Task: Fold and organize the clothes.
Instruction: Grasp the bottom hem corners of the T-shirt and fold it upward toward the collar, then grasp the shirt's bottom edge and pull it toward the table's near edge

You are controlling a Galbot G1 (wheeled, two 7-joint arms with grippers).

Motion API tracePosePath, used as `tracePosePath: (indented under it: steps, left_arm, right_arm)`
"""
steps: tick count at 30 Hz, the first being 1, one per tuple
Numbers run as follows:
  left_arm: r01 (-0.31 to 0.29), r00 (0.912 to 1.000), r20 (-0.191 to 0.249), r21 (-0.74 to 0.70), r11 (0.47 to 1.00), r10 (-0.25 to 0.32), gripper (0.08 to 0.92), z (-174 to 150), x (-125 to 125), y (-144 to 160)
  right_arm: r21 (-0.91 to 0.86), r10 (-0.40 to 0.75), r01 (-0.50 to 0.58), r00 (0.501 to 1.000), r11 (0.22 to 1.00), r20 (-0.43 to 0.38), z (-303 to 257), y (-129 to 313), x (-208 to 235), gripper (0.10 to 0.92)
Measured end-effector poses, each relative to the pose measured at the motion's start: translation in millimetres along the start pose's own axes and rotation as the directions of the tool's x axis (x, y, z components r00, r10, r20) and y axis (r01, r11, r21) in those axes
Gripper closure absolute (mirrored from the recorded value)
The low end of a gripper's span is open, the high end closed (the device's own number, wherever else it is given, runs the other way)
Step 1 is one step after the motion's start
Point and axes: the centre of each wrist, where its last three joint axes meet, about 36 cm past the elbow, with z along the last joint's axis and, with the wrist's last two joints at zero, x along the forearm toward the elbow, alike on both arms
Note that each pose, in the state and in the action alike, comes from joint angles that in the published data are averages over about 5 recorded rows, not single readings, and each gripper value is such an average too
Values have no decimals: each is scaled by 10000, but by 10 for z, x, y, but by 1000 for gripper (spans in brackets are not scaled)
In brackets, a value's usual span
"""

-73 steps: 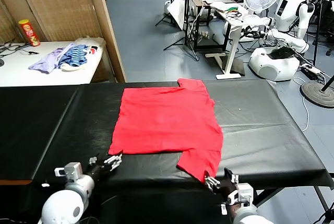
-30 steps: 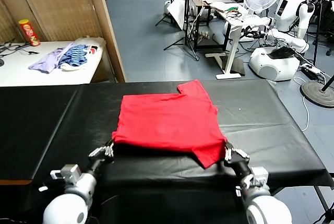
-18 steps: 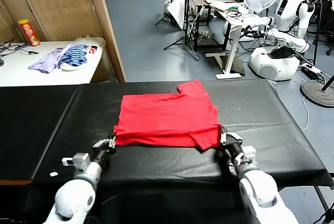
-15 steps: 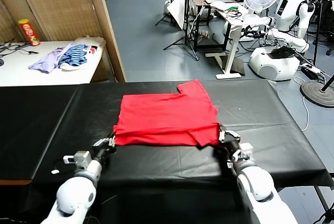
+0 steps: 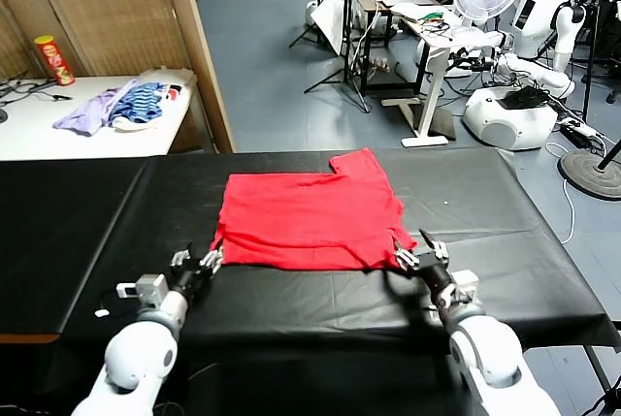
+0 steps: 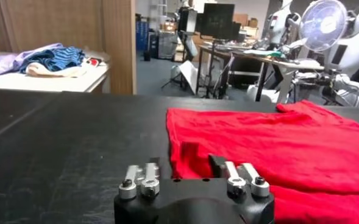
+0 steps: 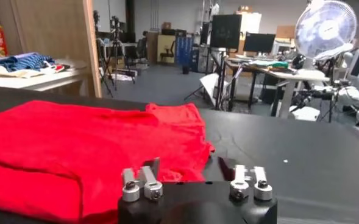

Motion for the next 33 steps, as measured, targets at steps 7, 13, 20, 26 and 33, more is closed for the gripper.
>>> tracePosePath:
  steps: [7, 13, 20, 26, 33]
  left_arm:
    - [-195, 9987, -464, 352, 9992, 211, 213, 105, 19, 47]
    - [-130, 9983, -555, 674, 9976, 168, 460, 135, -17, 101]
    - [-117, 9979, -626, 739, 9972, 164, 825, 167, -27, 98]
    - [262, 9975, -668, 263, 9993, -244, 873, 147, 121, 74]
    - [417, 9966, -705, -127, 9991, -424, 873, 91, 502, -31]
  right_arm:
    - [-49, -4, 2, 9997, 10000, -250, 99, 44, -15, 465]
    - [-33, 1, -2, 9997, 10000, -262, 98, 38, -40, 789]
    - [-174, 141, -154, 9973, 9997, -724, -6, 22, 8, 899]
    - [-341, -30, -17, 9902, 9994, -1394, -133, 1, 183, 899]
    - [53, -309, 324, 9825, 9995, -1839, -175, 13, 455, 899]
